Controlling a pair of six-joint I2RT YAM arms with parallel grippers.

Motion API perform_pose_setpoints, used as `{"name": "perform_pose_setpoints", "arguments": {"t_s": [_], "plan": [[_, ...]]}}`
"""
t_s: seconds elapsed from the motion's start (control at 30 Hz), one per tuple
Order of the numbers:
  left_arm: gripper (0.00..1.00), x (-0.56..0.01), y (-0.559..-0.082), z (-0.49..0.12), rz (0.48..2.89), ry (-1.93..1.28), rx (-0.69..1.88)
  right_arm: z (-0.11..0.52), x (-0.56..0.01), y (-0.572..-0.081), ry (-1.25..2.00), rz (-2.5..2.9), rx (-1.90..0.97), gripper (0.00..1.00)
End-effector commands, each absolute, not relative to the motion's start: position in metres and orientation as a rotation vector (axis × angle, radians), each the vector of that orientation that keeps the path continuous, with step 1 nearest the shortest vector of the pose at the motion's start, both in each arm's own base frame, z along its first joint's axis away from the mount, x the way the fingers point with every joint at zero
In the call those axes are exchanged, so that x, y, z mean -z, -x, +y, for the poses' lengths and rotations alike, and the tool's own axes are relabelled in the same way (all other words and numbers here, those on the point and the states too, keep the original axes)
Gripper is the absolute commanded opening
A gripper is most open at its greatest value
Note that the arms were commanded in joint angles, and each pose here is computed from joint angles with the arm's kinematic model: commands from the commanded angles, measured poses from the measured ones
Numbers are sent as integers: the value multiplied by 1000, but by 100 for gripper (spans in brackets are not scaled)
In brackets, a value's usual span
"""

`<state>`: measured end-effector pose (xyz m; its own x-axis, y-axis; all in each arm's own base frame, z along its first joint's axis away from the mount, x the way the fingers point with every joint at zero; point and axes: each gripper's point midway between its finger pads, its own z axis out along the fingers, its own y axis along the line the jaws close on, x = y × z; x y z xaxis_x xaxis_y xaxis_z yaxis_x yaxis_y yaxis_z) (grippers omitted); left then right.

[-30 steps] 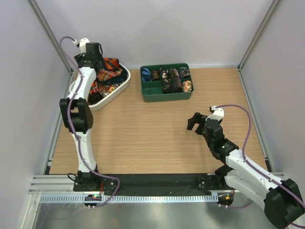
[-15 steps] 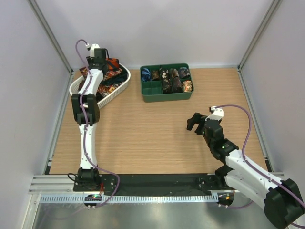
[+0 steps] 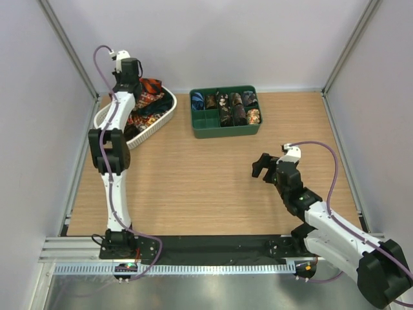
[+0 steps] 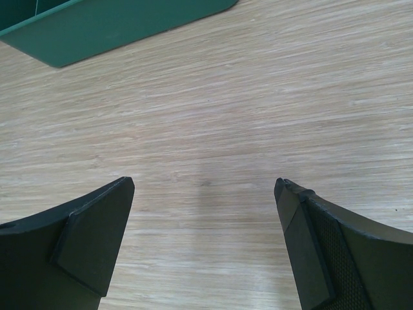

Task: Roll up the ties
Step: Grab a tie with the left arm

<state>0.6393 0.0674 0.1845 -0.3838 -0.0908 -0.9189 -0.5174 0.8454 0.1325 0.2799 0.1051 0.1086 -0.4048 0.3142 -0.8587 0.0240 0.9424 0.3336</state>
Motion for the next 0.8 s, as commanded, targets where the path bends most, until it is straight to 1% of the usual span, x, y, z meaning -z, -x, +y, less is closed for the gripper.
{"name": "perform_pose_setpoints", "arguments": {"t_s": [0.0,0.2,0.3,0.33,0.37,0.4,0.43,0.5,0.53,0.57,0.6,0.63,0.7,0.77], "plan": [[1,-320,-622,72,1657,514,-405,110,-122,-287,-234,1922,-349,100],[0,-378,-595,57,1571,524,-267,112,-122,-288,-222,1926,-353,100],[0,-388,-585,49,1571,515,-244,112,-122,-288,-222,1928,-352,100],[3,-390,-577,49,1571,527,-234,112,-121,-288,-221,1930,-350,100],[15,-390,-573,47,1573,531,-222,112,-121,-288,-222,1930,-348,100],[24,-387,-569,45,1583,537,-206,112,-121,-288,-221,1932,-349,100],[28,-377,-563,43,1609,541,-194,112,-121,-289,-220,1933,-348,100],[29,-359,-560,38,1643,555,-159,113,-120,-288,-218,1938,-349,100],[32,-351,-557,37,1659,564,-152,113,-121,-289,-217,1935,-353,100],[38,-331,-554,36,1691,580,-142,113,-118,-289,-216,1943,-348,100],[45,-325,-553,33,1706,572,-129,113,-119,-289,-216,1943,-348,100],[56,-317,-552,32,1719,568,-127,113,-118,-289,-215,1946,-346,100],[61,-301,-552,32,1751,554,-143,113,-118,-289,-218,1944,-346,100],[43,-291,-555,29,1785,520,-142,114,-117,-289,-215,1948,-347,100]]}}
